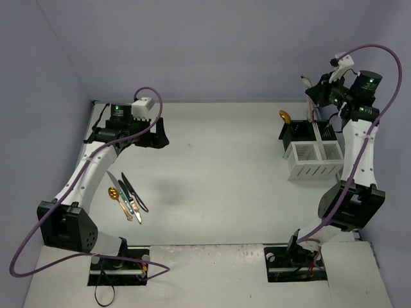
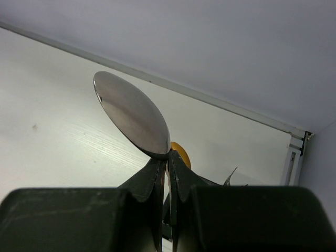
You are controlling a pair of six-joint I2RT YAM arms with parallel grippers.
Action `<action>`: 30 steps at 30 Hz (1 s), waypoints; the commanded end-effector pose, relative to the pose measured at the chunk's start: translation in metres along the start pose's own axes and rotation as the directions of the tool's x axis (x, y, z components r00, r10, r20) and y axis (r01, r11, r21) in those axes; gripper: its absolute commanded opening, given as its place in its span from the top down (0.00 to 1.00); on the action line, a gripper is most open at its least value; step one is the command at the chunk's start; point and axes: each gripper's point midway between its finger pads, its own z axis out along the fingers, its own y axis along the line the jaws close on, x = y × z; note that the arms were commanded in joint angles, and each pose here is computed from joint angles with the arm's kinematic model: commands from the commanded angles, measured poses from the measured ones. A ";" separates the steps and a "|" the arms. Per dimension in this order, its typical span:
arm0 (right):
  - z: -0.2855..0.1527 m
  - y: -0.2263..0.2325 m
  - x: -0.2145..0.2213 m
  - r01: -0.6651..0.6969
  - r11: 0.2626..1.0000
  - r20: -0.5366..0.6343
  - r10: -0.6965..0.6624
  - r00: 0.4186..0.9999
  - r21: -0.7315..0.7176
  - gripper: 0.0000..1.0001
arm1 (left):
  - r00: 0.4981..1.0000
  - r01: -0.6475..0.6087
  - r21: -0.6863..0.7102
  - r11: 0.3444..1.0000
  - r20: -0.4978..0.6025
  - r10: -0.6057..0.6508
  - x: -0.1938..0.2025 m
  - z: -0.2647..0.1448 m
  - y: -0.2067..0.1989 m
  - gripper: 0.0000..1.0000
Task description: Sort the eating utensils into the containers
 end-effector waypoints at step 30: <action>0.050 -0.001 0.083 0.170 0.976 -0.075 -0.181 0.981 -0.137 0.87 | 0.998 -0.045 -0.031 0.998 0.049 0.047 -0.009 -0.015 0.012 0.12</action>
